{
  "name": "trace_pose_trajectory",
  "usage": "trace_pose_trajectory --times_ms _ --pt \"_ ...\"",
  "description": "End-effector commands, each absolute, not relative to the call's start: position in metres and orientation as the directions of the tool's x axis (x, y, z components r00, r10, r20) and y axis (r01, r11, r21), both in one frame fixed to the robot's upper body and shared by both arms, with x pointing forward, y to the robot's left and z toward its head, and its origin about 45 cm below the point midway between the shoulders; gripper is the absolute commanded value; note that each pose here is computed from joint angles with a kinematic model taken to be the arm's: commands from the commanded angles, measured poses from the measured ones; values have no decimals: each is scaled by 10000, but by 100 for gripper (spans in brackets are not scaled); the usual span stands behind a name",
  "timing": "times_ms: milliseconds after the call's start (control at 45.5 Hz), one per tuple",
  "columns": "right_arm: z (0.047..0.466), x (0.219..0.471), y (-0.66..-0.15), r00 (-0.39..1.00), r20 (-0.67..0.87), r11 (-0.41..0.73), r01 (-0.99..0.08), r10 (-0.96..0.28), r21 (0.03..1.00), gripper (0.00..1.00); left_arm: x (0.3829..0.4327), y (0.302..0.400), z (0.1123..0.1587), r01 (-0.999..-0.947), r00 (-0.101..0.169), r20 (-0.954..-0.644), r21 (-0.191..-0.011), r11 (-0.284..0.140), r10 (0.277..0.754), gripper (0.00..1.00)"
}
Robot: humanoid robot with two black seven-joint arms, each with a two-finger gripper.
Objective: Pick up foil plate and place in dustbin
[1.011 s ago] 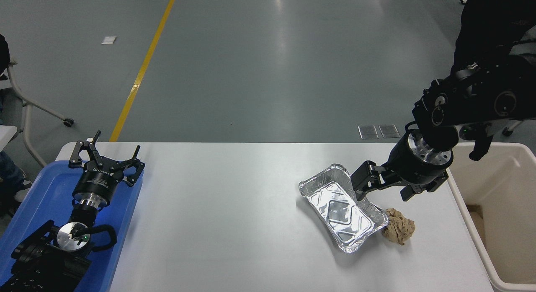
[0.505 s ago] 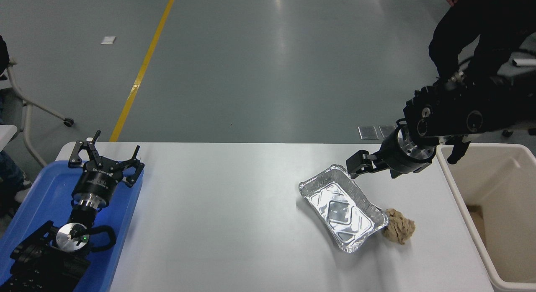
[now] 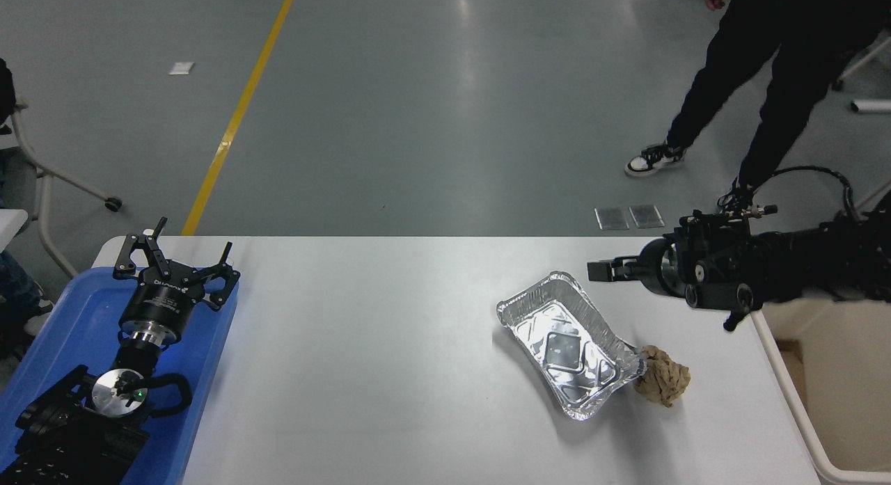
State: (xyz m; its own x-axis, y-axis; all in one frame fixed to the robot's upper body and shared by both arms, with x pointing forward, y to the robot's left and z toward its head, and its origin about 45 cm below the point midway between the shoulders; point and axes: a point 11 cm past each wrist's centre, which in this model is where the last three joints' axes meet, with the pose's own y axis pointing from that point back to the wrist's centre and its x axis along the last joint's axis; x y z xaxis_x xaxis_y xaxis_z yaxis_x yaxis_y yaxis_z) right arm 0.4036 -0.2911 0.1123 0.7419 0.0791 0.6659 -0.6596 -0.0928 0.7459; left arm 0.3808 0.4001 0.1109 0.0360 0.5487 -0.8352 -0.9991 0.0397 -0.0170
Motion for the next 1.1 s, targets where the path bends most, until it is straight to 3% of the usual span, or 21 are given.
trace_pose_trajectory --times_ms 0,549,615,835,945,1033,1077 --pt "824 3899 -2906 7208 6931 -1082 -6887 52 7170 100 3808 4001 1110 -9991 361 -8351 -170 399 5489 99" --pt "441 3595 -2689 7694 6387 -1419 -6337 -126 7605 100 3809 4001 1113 -9990 375 -8337 -169 424 5509 99" --pt "442 3614 -2715 7643 6447 -1348 -6401 -126 7563 96 3813 4003 1116 -9990 375 -8335 -172 419 5512 99" --pt "342 3509 -2741 7791 6268 -1350 -6225 -132 7709 38 3815 3992 1116 -9989 392 -8344 -182 435 5497 99" --pt "289 3456 -2679 7875 6162 -1458 -6109 -109 7782 27 3813 3996 1113 -9989 377 -8342 -170 426 5501 99" --pt "283 3448 -2653 7891 6142 -1503 -6085 -110 7792 3 3810 3994 1110 -9989 377 -8345 -167 432 5497 99" --pt "287 3454 -2644 7885 6150 -1515 -6093 -117 7783 0 3809 4001 1113 -9990 375 -8337 -169 424 5509 99"
